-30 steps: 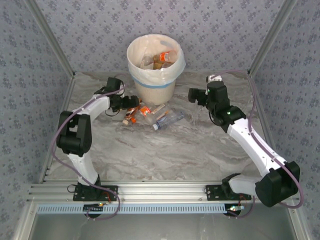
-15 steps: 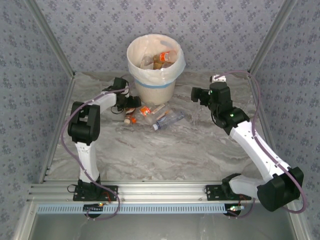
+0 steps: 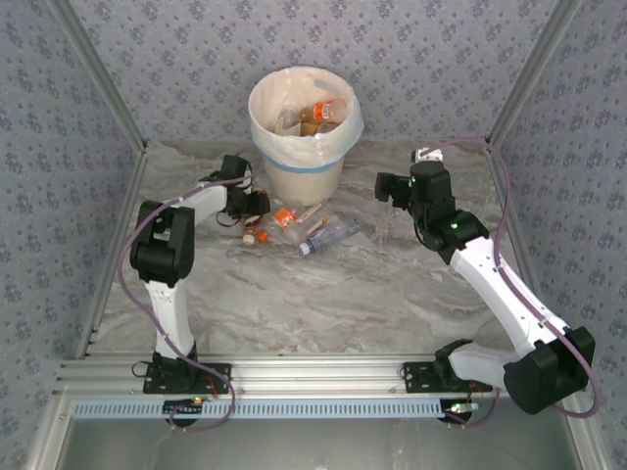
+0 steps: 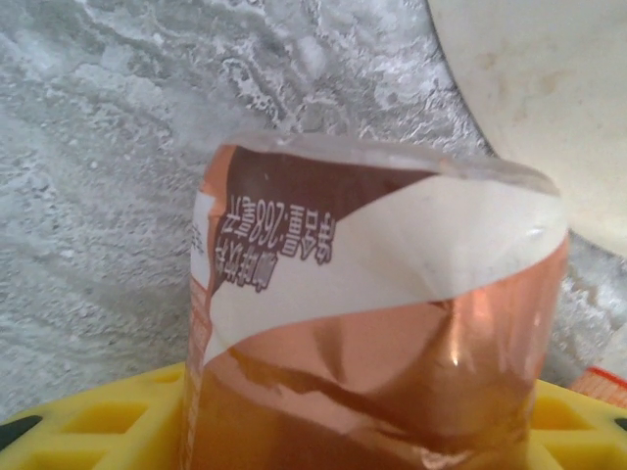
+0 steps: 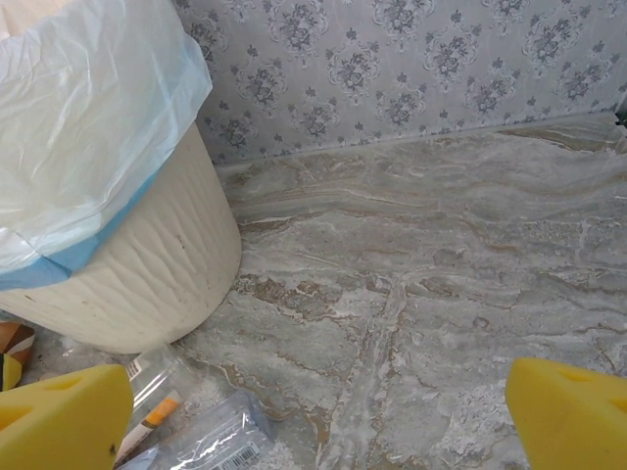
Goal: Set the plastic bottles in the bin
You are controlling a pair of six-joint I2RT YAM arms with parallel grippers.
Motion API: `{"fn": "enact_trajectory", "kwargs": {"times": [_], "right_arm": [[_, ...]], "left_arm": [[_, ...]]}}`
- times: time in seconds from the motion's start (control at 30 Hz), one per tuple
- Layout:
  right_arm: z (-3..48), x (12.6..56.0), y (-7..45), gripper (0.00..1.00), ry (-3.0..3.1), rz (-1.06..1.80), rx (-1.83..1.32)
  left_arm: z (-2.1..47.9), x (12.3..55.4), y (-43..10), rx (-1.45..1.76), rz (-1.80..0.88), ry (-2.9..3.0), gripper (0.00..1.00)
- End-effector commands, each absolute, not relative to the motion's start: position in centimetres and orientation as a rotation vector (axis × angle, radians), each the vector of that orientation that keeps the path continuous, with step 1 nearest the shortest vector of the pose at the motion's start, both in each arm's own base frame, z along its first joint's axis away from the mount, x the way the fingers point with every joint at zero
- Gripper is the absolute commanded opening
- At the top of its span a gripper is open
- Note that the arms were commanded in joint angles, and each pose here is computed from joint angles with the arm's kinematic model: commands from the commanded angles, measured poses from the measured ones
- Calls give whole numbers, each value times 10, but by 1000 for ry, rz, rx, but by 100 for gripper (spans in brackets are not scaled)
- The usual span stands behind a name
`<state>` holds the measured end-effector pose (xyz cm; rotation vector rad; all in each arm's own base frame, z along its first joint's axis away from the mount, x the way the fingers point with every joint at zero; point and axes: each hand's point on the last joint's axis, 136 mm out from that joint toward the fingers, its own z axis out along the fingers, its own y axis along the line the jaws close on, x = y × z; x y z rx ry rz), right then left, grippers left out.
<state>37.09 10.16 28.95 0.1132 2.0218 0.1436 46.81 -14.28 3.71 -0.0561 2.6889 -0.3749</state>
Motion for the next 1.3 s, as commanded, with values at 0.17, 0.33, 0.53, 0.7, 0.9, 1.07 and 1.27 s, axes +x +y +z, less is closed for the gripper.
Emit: {"fn": "enact_trajectory", "kwargs": {"times": [0.17, 0.33, 0.53, 0.7, 0.9, 1.07, 1.27], "right_arm": [[294, 369, 97, 100, 1999, 154, 143], [294, 370, 97, 100, 1985, 158, 146], [297, 370, 100, 100, 1971, 176, 136], [301, 369, 101, 100, 1947, 192, 136], [304, 367, 99, 100, 1933, 194, 141], [308, 365, 99, 100, 1914, 209, 141], [319, 366, 107, 100, 1841, 278, 119]], "left_arm": [[81, 464, -133, -63, -323, 2594, 46], [108, 459, -125, -91, -301, 2528, 45], [154, 456, -116, -124, -308, 2418, 44], [200, 454, -105, -169, -310, 2306, 42], [267, 451, -81, -251, -245, 2140, 40], [334, 443, -59, -309, -157, 1992, 40], [412, 442, -69, -233, -230, 1805, 40]]}}
